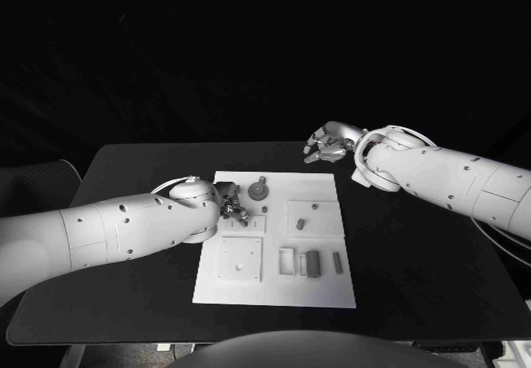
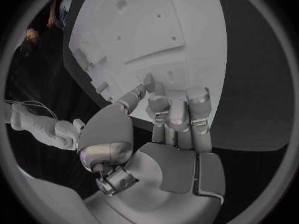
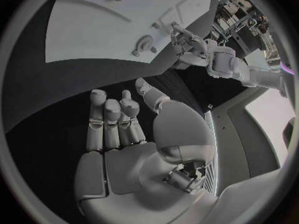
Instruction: Assemble the parts on the task board
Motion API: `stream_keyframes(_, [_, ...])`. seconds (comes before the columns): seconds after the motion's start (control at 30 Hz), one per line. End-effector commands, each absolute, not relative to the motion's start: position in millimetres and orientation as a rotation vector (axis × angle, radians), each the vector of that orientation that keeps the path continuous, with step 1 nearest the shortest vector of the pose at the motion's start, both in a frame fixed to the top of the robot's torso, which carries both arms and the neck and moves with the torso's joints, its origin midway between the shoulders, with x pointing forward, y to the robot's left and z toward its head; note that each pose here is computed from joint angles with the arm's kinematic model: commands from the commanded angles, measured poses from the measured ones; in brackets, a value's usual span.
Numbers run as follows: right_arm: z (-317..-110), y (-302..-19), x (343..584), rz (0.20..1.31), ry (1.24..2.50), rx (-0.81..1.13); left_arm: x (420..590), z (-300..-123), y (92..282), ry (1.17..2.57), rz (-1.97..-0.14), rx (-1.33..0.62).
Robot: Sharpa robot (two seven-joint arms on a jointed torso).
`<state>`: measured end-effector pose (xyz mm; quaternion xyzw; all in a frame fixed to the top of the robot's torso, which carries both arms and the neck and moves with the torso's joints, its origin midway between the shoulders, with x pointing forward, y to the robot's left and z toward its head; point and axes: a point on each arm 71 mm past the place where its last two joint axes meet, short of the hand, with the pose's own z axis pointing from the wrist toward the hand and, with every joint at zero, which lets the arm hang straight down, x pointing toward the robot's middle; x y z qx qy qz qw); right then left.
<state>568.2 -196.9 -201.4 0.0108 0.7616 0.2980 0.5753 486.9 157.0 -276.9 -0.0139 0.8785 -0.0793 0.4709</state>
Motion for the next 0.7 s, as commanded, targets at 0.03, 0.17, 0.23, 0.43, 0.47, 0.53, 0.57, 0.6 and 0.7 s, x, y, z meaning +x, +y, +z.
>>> stream_keyframes(0.03, [-201.7,-195.8,567.5,0.707,1.792,0.013,486.6,-276.9,155.4,2.155,-0.205,-0.034])
stream_keyframes(0.17, [-201.7,-196.0,567.5,0.707,1.792,0.014,487.0,-276.8,156.0,2.152,-0.206,-0.036])
stream_keyframes(0.23, [-201.7,-195.8,567.4,0.707,1.792,0.014,487.3,-276.8,156.3,2.150,-0.205,-0.038])
stream_keyframes(0.43, [-201.7,-195.7,567.4,0.708,1.791,0.013,487.2,-276.9,156.1,2.153,-0.205,-0.035])
stream_keyframes(0.47, [-201.7,-195.7,567.3,0.708,1.791,0.013,487.1,-277.0,155.9,2.155,-0.206,-0.033])
stream_keyframes(0.53, [-201.7,-195.8,567.4,0.707,1.792,0.013,487.1,-277.1,155.8,2.156,-0.206,-0.031])
stream_keyframes(0.57, [-201.7,-195.8,567.4,0.708,1.792,0.013,487.0,-277.2,155.8,2.157,-0.206,-0.030])
stream_keyframes(0.6, [-201.7,-195.8,567.3,0.708,1.792,0.013,487.0,-277.2,155.8,2.157,-0.206,-0.030])
stream_keyframes(0.7, [-201.7,-195.9,567.3,0.708,1.792,0.013,486.7,-277.4,155.7,2.162,-0.209,-0.027])
